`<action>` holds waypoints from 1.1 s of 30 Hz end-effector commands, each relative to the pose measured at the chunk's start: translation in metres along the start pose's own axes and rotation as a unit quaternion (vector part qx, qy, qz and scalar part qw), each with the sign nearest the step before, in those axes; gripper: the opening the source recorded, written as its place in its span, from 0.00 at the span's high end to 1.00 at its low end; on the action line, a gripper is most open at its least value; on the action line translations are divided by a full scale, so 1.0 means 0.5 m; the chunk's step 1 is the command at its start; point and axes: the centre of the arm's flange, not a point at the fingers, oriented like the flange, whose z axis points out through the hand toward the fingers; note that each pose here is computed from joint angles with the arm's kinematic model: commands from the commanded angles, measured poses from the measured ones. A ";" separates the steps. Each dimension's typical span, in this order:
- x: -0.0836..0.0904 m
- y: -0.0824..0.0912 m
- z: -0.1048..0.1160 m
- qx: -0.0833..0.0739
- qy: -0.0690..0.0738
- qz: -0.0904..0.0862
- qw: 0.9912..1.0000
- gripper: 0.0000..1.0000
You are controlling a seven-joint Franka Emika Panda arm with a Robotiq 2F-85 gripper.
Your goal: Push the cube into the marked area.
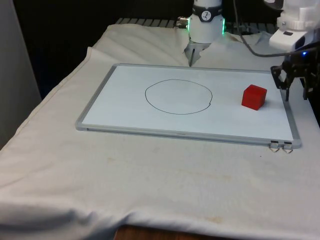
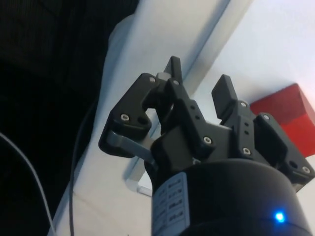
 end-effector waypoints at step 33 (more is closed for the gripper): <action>-0.026 0.106 0.036 -0.015 -0.001 -0.031 0.999 1.00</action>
